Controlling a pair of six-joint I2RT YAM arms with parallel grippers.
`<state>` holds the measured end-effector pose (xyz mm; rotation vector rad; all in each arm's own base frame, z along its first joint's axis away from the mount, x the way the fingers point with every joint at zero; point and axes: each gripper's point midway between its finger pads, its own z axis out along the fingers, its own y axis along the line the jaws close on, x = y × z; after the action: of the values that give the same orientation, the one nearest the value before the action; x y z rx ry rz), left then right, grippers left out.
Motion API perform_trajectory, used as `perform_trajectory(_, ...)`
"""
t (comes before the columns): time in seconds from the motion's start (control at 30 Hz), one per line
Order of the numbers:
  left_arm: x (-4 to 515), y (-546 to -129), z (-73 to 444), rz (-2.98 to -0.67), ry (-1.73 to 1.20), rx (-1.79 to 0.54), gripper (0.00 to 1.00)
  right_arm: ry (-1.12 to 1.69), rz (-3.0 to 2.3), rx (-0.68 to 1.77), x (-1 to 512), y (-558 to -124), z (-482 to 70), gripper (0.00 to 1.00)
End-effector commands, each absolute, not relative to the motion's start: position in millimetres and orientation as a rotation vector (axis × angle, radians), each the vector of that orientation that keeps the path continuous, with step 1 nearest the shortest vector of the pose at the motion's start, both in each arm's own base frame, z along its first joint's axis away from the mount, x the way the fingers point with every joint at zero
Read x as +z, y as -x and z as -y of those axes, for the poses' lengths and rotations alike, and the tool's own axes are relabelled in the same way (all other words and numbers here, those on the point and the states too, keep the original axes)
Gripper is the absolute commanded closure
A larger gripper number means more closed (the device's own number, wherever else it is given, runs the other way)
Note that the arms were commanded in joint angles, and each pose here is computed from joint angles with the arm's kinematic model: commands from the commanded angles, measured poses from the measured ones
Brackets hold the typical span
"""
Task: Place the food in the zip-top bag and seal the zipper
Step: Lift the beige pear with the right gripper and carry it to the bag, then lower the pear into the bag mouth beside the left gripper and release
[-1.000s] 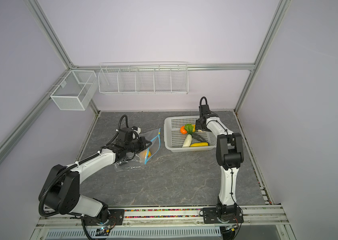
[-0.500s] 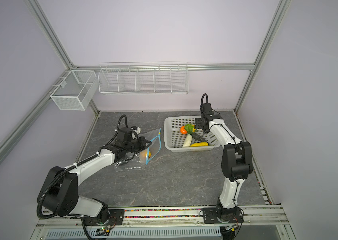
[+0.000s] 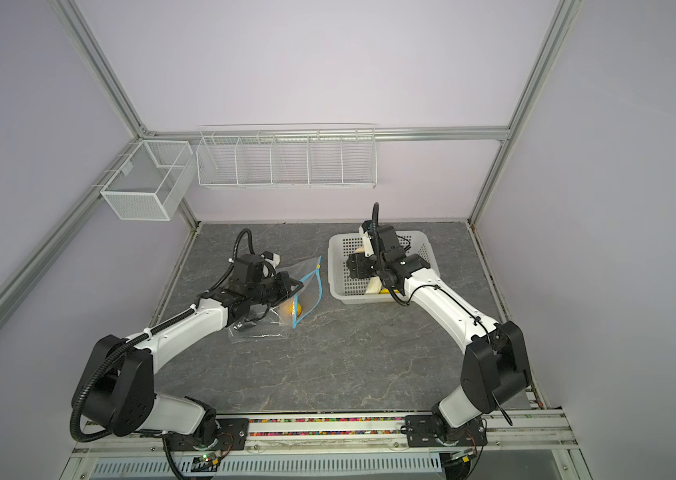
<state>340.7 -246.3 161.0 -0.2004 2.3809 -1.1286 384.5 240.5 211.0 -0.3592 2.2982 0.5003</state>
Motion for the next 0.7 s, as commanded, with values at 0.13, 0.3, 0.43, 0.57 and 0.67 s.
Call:
perform_trajectory(0.13, 203, -351, 244, -2.270, 0.236, -1.163, 1.00, 0.512, -2.136, 0.805, 225, -356, -319, 0.32)
perform_trajectory(0.3, 209, -352, 244, -2.251, 0.244, -1.180, 1.00, 0.564, -2.093, 0.909, 219, -343, -351, 0.34)
perform_trajectory(0.43, 213, -350, 244, -2.241, 0.245, -1.192, 1.00, 0.595, -2.091, 0.963, 208, -338, -368, 0.35)
perform_trajectory(0.57, 215, -349, 242, -2.236, 0.249, -1.192, 1.00, 0.612, -2.104, 0.989, 194, -337, -376, 0.36)
perform_trajectory(0.67, 217, -347, 243, -2.230, 0.249, -1.205, 1.00, 0.613, -2.117, 0.999, 184, -338, -378, 0.38)
